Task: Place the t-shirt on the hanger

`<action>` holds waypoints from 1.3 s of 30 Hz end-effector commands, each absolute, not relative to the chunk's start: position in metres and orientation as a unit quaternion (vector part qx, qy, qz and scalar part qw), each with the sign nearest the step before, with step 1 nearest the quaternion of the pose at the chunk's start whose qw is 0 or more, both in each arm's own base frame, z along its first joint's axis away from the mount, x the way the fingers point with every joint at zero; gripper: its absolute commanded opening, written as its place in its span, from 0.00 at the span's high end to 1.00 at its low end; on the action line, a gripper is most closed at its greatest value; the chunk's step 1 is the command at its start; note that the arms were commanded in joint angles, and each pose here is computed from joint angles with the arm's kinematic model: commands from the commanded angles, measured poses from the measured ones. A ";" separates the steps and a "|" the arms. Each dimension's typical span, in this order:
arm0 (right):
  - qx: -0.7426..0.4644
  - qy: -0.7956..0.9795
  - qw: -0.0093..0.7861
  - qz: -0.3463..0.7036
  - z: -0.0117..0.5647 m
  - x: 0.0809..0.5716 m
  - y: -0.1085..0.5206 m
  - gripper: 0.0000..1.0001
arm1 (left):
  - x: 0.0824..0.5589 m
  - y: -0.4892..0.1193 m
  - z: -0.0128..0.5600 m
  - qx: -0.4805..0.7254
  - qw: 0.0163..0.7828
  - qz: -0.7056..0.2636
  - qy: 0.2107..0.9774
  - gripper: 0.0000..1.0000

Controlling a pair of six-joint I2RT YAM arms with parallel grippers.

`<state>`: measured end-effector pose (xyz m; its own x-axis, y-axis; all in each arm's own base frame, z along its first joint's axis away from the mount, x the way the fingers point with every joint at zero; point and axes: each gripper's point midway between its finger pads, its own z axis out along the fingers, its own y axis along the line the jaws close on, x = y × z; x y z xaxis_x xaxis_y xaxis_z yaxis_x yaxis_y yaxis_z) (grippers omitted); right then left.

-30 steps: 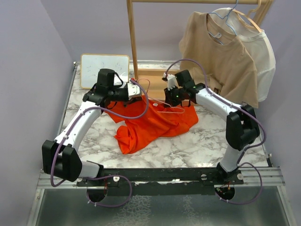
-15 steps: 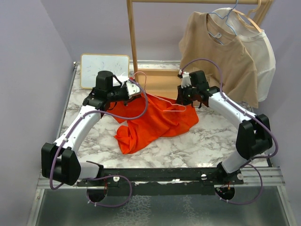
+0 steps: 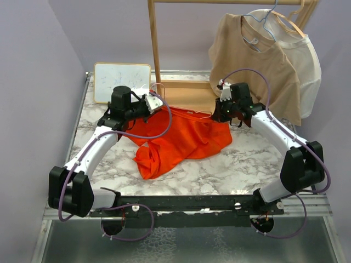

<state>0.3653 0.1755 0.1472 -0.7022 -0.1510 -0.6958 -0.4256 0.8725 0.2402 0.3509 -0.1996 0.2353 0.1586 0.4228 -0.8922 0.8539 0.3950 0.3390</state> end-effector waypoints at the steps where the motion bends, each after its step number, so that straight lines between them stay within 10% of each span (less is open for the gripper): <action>1: -0.137 0.904 0.371 0.162 0.154 0.370 0.155 0.99 | 0.368 -0.183 0.259 0.485 0.603 -0.139 0.618 1.00; 39: -0.198 0.853 0.436 0.208 0.267 0.376 0.220 0.99 | 0.383 -0.276 0.273 0.518 0.583 -0.250 0.574 1.00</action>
<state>0.3855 0.2137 0.2525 -0.5482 -0.1702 -0.8188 -0.5258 0.8315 0.1793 0.3731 -0.2699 0.2519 0.1804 0.3526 -0.9182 0.9021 0.3127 0.2973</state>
